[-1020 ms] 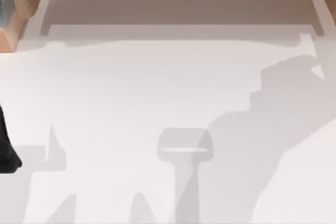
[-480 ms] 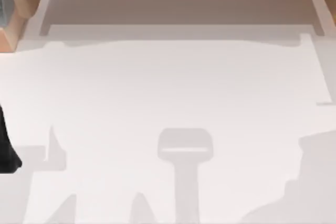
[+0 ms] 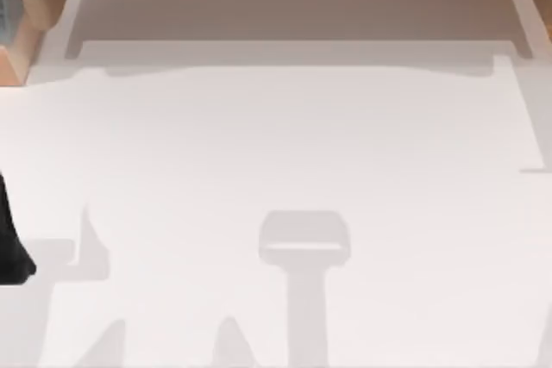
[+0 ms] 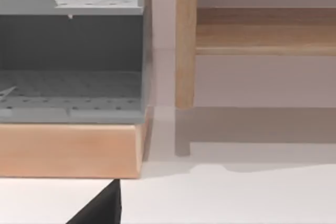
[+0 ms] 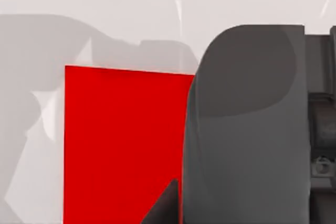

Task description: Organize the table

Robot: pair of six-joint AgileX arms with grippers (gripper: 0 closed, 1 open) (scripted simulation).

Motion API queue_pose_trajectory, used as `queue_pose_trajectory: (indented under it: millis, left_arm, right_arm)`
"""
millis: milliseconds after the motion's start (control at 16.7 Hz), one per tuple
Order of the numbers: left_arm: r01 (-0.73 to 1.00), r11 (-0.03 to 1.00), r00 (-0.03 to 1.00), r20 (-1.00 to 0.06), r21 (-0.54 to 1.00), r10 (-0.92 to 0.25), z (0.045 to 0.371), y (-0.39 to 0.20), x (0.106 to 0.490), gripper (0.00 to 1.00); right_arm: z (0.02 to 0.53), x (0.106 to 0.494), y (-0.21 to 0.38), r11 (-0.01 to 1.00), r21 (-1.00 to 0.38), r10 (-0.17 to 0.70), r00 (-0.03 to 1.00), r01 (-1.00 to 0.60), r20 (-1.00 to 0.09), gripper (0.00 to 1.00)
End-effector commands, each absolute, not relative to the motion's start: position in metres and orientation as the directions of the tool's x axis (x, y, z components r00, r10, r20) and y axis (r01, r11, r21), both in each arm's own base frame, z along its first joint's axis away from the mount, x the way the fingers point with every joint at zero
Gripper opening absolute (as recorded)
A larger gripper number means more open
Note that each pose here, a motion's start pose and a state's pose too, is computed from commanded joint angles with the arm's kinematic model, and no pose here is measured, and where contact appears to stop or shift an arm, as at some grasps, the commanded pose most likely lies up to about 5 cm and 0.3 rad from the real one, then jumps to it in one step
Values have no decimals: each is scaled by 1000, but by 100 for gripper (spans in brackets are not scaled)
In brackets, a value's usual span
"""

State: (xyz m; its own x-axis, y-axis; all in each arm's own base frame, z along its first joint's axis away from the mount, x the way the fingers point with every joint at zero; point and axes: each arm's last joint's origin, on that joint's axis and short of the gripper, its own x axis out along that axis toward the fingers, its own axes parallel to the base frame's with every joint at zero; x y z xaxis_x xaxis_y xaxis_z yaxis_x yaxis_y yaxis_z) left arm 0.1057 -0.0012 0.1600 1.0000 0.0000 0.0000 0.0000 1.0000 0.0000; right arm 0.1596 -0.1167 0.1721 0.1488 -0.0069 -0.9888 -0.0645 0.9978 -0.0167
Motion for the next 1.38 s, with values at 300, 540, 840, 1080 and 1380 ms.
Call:
queue_pose_trajectory:
  millis: [300,540,840,1080,1380]
  left_arm:
    - [0,1000,1000,0,0,0,160,-1,106,100]
    - [0,1000,1000,0,0,0,160,-1,106,100]
    - [0,1000,1000,0,0,0,160,-1,106,100]
    - [0,1000,1000,0,0,0,160,-1,106,100]
    - [0,1000,1000,0,0,0,160,-1,106,100]
  right_arm:
    - [146,129,-102,1000,-4,-2,105,-14,-994,0]
    - [144,127,-101,1000,-3,-2,102,-11,-995,0]
    - [146,128,-101,1000,-4,-3,106,-14,-994,0]
    - [150,131,-103,1000,-25,-23,131,-14,-991,0]
    - [157,134,-105,998,-59,-56,174,-12,-983,0]
